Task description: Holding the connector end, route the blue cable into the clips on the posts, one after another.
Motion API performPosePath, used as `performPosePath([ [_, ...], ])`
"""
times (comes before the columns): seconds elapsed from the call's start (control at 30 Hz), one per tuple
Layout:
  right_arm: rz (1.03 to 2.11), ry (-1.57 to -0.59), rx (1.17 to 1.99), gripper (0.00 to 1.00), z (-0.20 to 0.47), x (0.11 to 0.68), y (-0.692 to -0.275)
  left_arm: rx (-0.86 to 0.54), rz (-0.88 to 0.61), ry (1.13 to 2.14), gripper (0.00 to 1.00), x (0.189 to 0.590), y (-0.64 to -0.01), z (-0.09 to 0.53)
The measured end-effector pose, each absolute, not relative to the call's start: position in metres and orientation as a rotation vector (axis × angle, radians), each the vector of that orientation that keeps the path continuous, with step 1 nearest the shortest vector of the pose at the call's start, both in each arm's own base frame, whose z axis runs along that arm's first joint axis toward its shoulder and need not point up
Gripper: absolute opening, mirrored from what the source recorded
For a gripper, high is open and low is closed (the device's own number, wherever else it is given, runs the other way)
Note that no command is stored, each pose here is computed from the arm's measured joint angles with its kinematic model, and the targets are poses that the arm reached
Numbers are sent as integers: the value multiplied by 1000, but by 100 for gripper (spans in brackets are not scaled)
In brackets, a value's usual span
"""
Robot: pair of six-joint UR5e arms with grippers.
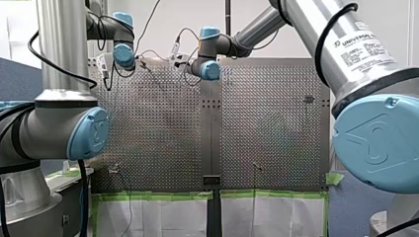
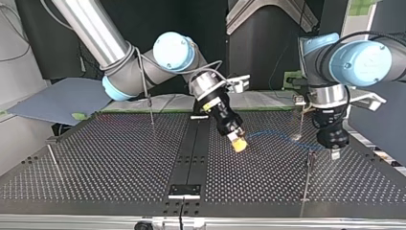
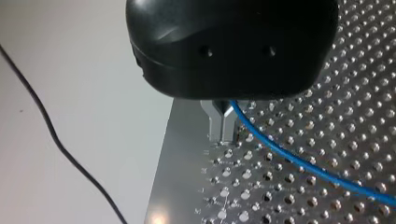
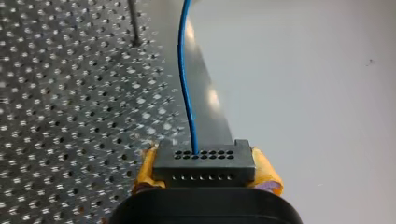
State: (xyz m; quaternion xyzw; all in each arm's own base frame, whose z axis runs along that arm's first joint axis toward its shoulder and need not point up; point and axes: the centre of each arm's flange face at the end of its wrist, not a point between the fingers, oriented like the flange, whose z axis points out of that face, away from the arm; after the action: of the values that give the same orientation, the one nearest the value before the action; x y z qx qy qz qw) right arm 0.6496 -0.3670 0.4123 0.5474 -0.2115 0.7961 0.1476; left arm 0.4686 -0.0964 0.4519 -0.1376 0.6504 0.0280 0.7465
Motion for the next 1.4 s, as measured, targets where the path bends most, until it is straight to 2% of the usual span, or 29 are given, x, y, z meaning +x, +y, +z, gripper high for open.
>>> performPosePath([
  [0.3,2260,-640,1625,0,382,659,-369,-316,52,1434,0,474,-95,444],
  [0.67,2233,-671,1625,0,372,654,-382,-332,52,1423,0,477,-88,444],
  [1.4,2228,-667,1618,0,367,652,-394,-347,-90,1375,0,499,-72,438],
])
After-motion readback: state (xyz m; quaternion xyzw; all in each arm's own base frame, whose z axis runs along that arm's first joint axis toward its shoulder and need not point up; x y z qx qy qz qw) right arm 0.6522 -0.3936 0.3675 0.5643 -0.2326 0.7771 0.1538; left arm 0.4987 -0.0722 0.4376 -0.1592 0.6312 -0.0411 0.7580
